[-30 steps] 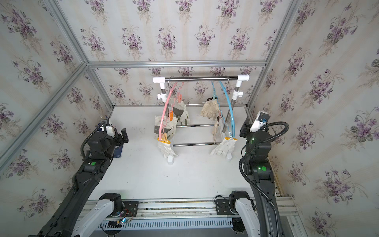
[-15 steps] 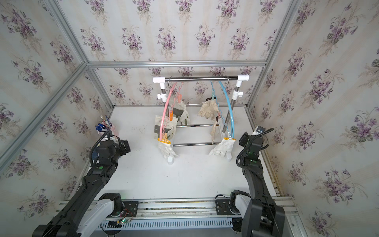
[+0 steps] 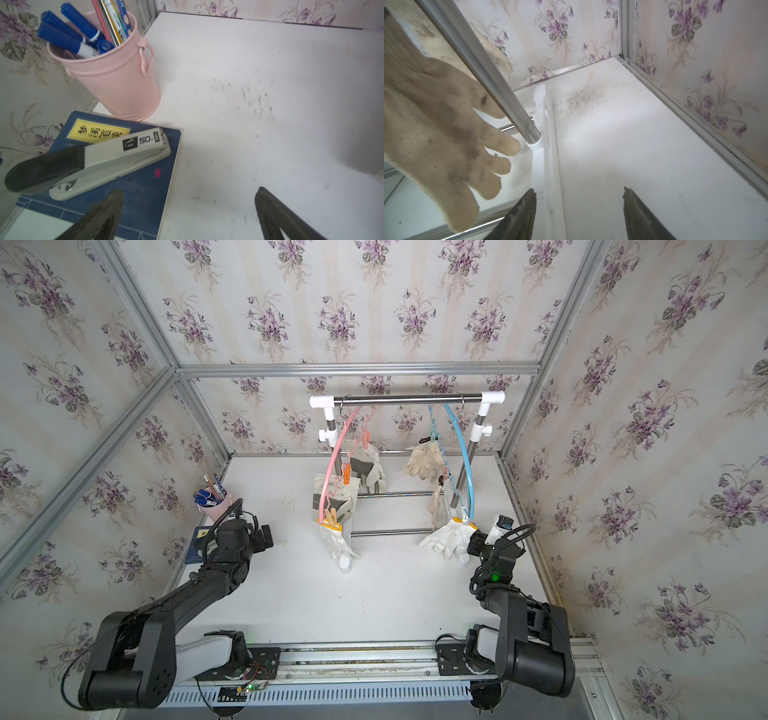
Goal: Clip the gloves onto a hanger to dry
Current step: Reset both arms
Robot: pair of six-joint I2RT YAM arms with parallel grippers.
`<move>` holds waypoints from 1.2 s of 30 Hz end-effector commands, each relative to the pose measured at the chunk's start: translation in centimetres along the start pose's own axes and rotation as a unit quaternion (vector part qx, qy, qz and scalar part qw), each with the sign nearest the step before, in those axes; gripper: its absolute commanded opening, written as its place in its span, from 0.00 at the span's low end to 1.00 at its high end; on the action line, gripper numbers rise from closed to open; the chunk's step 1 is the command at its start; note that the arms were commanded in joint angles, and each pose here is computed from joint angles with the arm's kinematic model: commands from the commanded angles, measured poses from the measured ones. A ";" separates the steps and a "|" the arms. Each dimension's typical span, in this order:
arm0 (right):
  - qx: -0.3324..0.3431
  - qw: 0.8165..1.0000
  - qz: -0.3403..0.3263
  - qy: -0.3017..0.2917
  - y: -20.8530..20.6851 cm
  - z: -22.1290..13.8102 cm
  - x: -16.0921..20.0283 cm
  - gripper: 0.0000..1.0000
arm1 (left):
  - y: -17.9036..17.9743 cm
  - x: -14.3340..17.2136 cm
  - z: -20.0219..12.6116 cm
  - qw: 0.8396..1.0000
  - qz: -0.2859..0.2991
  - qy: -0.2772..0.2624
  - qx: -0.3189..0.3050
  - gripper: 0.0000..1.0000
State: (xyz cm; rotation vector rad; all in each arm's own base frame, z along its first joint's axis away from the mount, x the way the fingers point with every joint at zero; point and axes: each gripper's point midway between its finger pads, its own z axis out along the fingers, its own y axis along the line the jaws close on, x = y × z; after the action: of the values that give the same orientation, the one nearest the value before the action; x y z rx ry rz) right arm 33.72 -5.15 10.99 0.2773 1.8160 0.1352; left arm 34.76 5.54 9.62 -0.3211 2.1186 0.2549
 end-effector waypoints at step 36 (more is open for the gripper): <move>0.032 0.993 -0.092 -0.070 4.8 2.8 -0.8 0.90 | -5.3 -1.7 3.0 0.990 0.031 -0.071 0.119 1.00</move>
State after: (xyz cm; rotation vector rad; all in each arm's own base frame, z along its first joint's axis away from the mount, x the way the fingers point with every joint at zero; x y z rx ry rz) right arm 37.07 -0.68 11.54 0.1466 1.7251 -0.0627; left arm 39.30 1.68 8.21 -0.1007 2.0317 0.0579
